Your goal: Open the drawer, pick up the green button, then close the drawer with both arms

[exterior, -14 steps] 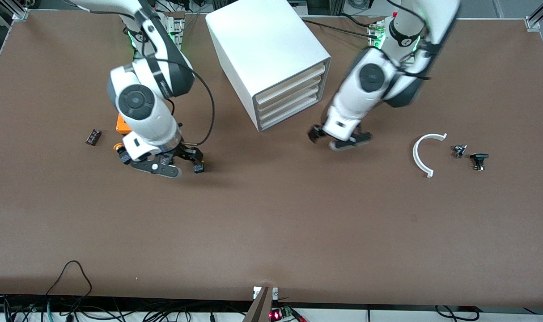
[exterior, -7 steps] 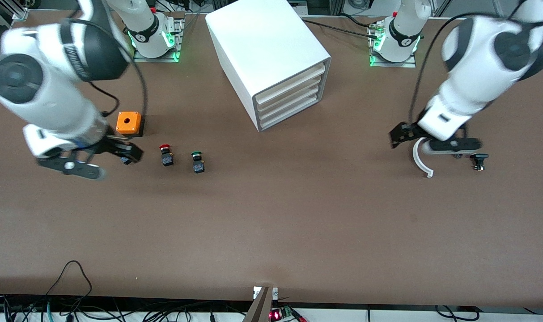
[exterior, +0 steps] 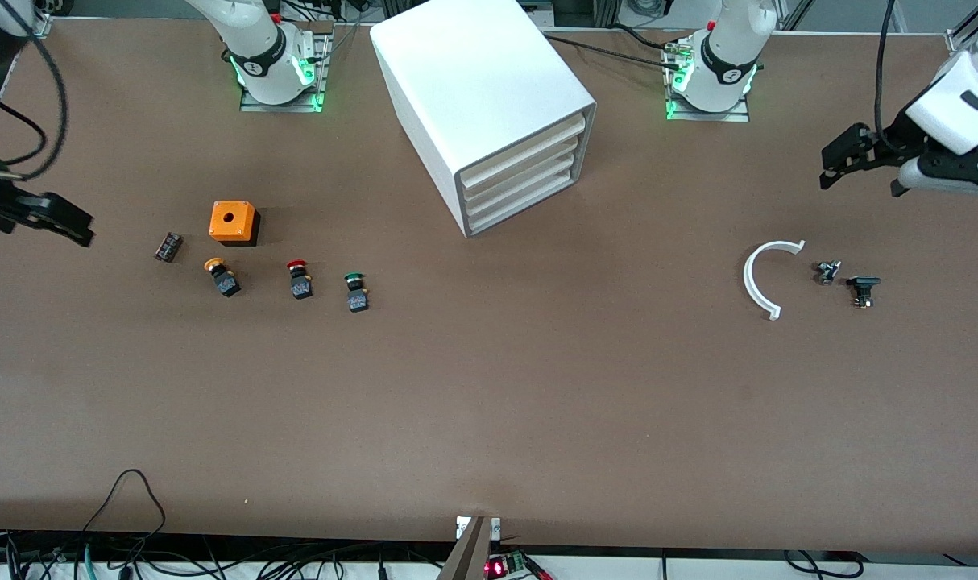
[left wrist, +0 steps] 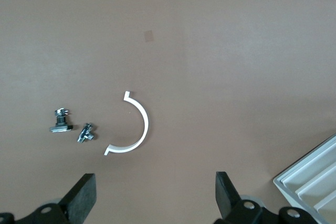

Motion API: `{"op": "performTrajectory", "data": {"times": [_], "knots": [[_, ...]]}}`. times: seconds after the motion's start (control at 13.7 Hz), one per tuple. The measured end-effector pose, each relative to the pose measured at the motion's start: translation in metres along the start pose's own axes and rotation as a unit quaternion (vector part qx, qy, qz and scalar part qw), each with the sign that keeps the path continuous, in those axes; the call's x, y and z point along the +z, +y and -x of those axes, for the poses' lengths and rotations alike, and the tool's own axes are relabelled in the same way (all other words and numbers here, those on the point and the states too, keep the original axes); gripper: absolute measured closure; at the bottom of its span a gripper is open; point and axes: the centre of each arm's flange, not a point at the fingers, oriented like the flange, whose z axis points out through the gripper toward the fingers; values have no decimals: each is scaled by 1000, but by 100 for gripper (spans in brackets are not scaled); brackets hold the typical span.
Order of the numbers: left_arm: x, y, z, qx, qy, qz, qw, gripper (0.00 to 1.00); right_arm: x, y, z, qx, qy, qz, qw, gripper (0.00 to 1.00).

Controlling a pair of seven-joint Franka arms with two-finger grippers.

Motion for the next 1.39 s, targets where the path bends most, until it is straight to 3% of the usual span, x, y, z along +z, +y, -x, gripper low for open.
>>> {"op": "performTrajectory", "data": {"times": [0.36,0.88,1.39], "knots": [[7,8,-4,10,-10,0,1000,0,9,26,4,-44,-23,-14,999,0],[8,8,-7,12,-10,0,1000,0,2,25,51,-47,-24,-30,998,0],[8,11,-7,17,-10,0,1000,0,6,26,55,-44,-28,-35,998,0]]}}
